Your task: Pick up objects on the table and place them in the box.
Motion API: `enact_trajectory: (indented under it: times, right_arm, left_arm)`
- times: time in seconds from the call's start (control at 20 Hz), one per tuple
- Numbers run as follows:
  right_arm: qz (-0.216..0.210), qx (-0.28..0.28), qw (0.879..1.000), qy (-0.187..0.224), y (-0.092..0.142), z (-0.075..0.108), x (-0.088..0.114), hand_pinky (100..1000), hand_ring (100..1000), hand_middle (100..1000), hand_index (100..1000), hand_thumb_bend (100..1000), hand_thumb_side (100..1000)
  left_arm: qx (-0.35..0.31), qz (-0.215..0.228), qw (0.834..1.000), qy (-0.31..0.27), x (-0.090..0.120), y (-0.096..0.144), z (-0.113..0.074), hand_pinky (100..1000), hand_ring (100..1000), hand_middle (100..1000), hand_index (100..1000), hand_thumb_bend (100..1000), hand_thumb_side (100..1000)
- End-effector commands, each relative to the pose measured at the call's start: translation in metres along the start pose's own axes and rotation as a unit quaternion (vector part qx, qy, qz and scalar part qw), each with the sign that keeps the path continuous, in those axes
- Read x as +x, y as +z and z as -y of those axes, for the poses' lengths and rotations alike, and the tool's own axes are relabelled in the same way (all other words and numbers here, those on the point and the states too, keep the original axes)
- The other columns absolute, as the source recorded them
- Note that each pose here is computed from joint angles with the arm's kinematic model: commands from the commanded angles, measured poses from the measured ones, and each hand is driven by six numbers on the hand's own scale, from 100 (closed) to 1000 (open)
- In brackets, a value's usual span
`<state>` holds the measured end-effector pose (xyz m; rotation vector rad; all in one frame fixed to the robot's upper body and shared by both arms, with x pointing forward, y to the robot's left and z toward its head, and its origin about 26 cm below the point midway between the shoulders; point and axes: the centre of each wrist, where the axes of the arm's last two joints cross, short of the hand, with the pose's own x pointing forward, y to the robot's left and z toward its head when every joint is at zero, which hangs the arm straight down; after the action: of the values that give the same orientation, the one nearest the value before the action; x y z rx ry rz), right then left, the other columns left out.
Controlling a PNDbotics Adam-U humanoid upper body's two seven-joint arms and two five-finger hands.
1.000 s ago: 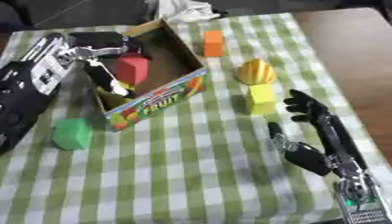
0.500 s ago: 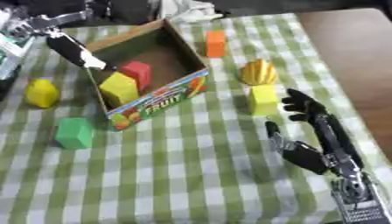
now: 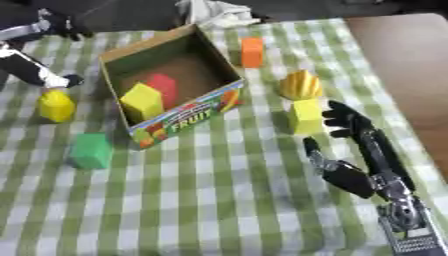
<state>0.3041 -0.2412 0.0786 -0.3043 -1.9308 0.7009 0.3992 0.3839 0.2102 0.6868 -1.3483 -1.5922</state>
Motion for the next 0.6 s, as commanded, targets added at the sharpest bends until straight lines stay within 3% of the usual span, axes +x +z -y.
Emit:
enact_trajectory:
  times: [0.05, 0.3, 0.6]
  right_arm:
    - [0.005, -0.003, 1.000, 0.010, -0.001, 0.006, 0.002, 741, 801, 784, 935, 312, 328]
    - [0.005, -0.002, 1.000, 0.008, 0.000, 0.005, 0.002, 741, 801, 784, 935, 313, 328]
    - [0.005, -0.002, 1.000, 0.006, -0.001, 0.004, 0.002, 740, 800, 782, 934, 315, 327]
  left_arm:
    - [-0.008, -0.066, 0.998, 0.018, -0.024, 0.019, -0.002, 769, 761, 782, 881, 442, 265]
    - [-0.003, -0.133, 0.989, 0.070, -0.045, 0.012, 0.027, 757, 755, 779, 880, 437, 258]
    - [-0.008, -0.161, 0.984, 0.082, -0.054, -0.002, 0.051, 722, 722, 747, 853, 403, 191]
